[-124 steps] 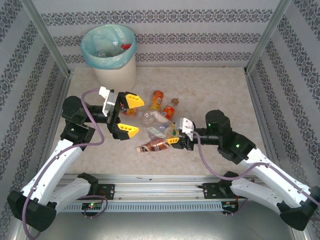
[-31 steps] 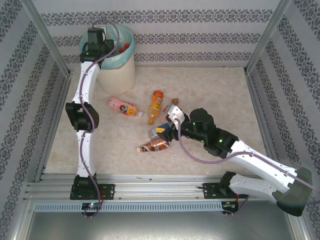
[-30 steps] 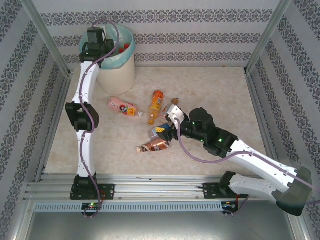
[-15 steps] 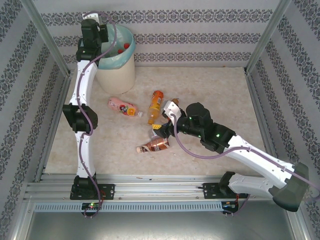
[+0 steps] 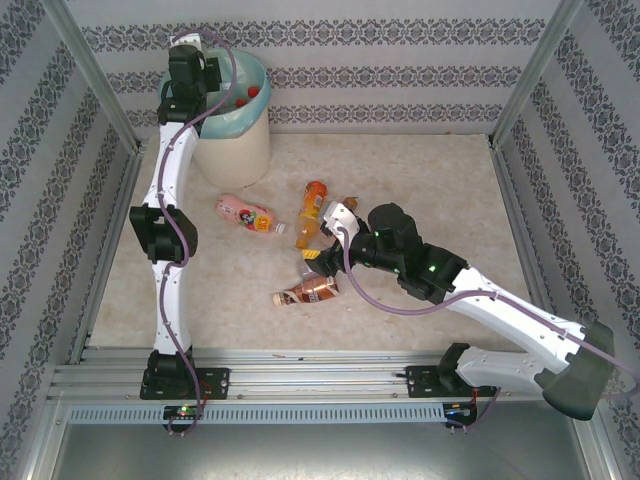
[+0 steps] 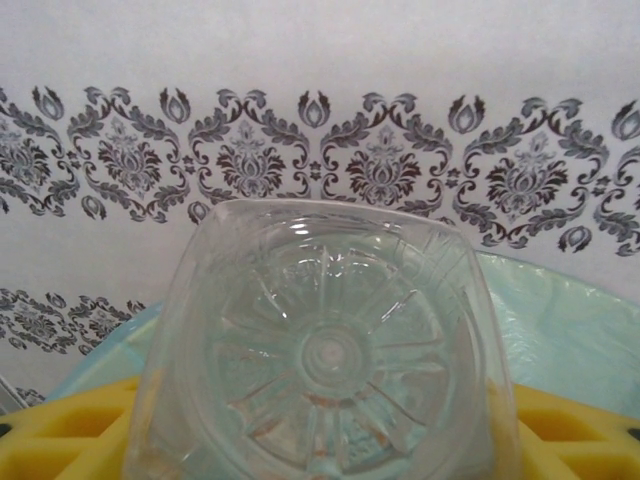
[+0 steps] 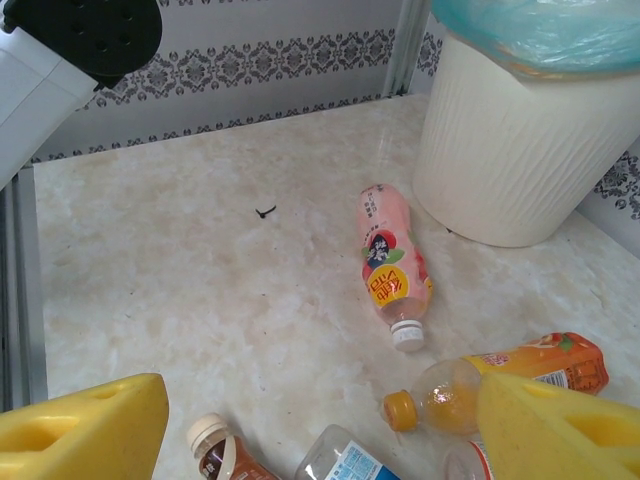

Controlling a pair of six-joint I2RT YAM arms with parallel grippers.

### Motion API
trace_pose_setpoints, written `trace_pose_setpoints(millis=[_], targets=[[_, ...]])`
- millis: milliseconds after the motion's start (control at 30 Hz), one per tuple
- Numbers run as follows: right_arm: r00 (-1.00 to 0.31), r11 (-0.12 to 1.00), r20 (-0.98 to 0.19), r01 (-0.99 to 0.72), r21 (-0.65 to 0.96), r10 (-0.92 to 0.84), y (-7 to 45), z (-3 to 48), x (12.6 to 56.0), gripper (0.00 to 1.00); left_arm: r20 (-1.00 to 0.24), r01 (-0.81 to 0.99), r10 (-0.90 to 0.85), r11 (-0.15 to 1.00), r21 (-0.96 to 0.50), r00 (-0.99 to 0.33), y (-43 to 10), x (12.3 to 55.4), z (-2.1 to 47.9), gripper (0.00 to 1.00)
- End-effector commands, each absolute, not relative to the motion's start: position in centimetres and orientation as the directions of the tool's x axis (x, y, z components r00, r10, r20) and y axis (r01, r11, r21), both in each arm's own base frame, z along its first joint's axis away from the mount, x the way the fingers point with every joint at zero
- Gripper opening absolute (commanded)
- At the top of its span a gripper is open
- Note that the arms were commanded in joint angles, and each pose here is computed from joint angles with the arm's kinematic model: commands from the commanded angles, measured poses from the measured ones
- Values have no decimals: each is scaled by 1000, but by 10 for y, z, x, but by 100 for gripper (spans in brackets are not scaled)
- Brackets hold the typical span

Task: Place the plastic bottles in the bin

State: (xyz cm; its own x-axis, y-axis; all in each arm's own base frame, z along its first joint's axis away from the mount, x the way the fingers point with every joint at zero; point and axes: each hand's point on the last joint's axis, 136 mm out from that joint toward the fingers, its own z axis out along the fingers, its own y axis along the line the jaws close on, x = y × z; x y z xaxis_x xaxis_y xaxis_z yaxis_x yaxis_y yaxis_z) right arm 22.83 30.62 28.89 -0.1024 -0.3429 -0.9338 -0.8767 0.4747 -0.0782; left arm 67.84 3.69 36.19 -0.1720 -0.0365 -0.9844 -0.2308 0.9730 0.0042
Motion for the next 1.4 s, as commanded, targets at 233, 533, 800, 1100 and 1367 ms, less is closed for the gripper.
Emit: trace_pose_setpoints(millis=[233, 533, 800, 1100, 1367], targets=[[-107, 451, -939, -891, -55, -327, 314, 296, 225, 80, -995, -267, -42, 964, -17, -86, 52, 655, 416, 75], [-127, 444, -934, -895, -36, -333, 320, 289, 228, 80, -984, -91, -90, 993, -76, -151, 14, 660, 399, 44], [-161, 408, -927, -913, 10, -340, 333, 284, 227, 78, -933, -16, -72, 997, -70, -352, -28, 675, 314, 42], [-305, 503, -812, -864, 15, -499, 312, 237, 239, 82, -937, -21, -108, 994, -107, -333, -28, 667, 335, 44], [-14, 157, -636, -973, -169, -771, 297, 175, 203, 85, -972, 73, -125, 987, -142, -200, -49, 610, 444, 53]])
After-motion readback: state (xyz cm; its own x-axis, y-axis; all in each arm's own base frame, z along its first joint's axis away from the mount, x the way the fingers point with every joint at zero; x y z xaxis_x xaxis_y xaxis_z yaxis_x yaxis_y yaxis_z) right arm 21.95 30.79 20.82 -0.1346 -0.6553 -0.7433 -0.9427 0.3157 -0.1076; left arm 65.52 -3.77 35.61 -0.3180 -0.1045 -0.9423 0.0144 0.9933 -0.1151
